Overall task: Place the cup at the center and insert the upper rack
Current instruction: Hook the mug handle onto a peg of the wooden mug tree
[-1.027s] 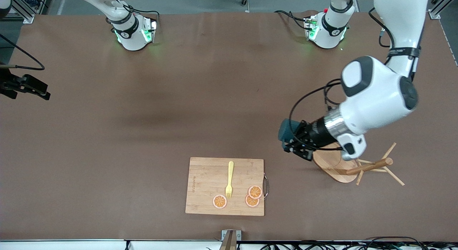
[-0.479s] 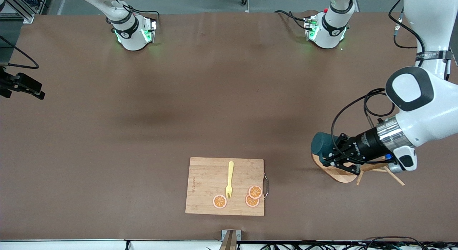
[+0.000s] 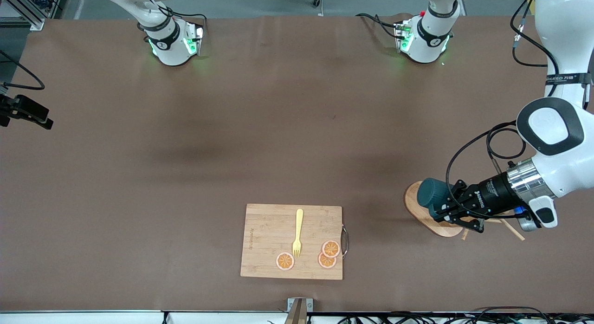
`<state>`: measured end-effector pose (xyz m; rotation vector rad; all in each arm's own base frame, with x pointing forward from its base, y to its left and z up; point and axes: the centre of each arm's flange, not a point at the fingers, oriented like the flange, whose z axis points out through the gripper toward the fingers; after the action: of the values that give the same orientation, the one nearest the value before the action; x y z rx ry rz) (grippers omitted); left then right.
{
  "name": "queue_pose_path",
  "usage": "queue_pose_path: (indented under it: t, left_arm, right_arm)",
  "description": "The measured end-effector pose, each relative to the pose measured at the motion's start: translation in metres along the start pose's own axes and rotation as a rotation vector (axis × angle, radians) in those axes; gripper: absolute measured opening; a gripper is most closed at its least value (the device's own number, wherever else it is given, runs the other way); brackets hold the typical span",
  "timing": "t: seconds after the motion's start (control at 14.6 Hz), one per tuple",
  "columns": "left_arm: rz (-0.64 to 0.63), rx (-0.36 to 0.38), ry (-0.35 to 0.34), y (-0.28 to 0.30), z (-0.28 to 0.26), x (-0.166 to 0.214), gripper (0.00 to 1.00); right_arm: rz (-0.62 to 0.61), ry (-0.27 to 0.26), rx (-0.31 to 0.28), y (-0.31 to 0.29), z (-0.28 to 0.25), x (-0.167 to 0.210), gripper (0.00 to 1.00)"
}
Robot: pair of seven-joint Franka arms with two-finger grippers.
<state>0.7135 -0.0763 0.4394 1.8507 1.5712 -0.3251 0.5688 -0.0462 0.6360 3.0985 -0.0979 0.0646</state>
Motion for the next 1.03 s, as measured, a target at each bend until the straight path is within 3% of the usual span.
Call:
queue_pose_path:
  t: [1.03]
  left_arm:
    - [0.012,-0.005,0.012,-0.005,-0.003,0.053,0.05]
  right_arm:
    - [-0.026,0.016,-0.002,-0.015,-0.004,0.001,1.00]
